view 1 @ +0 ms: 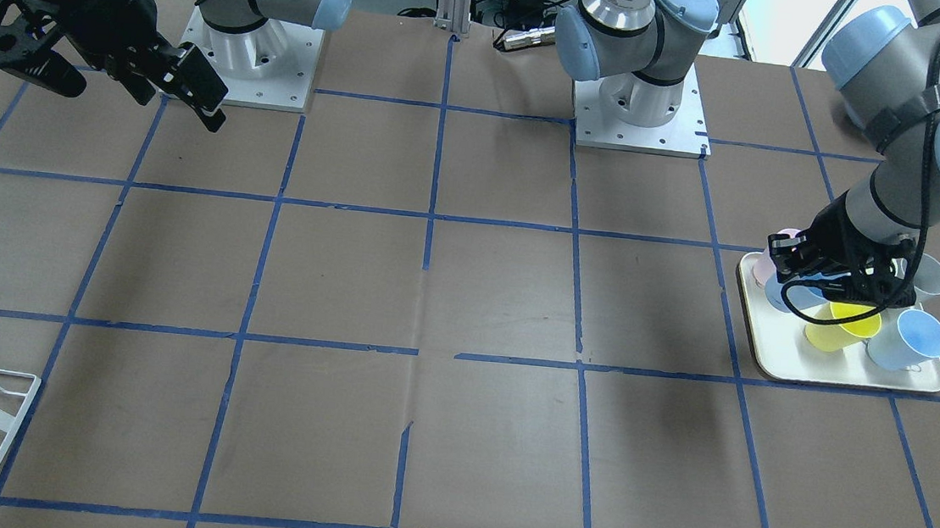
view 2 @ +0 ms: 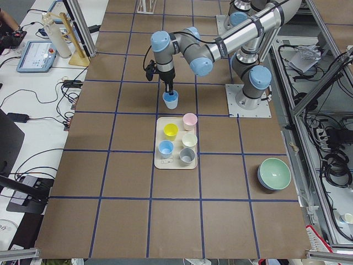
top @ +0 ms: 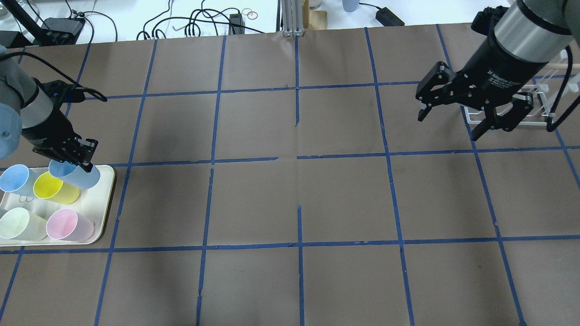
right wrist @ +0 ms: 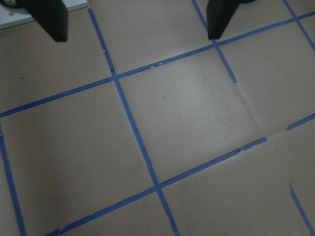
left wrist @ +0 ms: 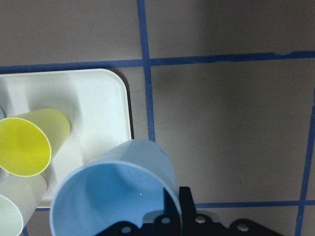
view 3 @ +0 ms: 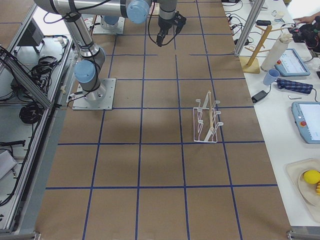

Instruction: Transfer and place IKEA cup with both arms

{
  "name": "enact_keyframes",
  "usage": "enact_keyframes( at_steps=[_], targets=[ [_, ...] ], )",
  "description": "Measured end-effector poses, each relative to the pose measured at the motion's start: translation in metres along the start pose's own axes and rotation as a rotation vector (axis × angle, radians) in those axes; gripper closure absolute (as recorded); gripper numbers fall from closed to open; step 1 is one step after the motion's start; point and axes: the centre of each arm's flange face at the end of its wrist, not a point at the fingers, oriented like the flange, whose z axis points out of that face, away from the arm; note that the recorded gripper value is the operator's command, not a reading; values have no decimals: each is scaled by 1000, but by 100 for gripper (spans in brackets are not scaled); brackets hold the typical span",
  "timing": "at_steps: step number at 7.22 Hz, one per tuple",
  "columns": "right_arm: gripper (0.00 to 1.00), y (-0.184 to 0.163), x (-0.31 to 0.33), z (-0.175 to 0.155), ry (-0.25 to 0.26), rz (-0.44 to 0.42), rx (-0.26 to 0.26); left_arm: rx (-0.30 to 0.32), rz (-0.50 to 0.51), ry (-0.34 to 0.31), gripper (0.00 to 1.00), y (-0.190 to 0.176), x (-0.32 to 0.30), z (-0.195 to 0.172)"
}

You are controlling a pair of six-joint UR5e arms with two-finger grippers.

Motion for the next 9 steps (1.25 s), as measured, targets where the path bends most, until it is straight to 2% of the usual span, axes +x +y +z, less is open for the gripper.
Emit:
enact_keyframes(
  at_steps=[1,2,5,6,7,9],
  targets=[
    [0,2,-7,-1,49,-23,42,9,-5,-4,100,1,-6,19],
    [0,6,-18,1,68,-46,65,10,-5,-3,100,1,-10,36],
    [0,14,-41,11,98,-125,77,18,-10,-2,100,5,-34,77],
    [0,13,-41,13,100,-155,72,20,-13,-4,83,4,-37,81],
    [0,11,-39,15,101,-184,67,24,-16,-8,1,2,-39,80],
    [0,8,-35,15,103,-211,65,28,-20,-12,0,1,-40,79]
  ],
)
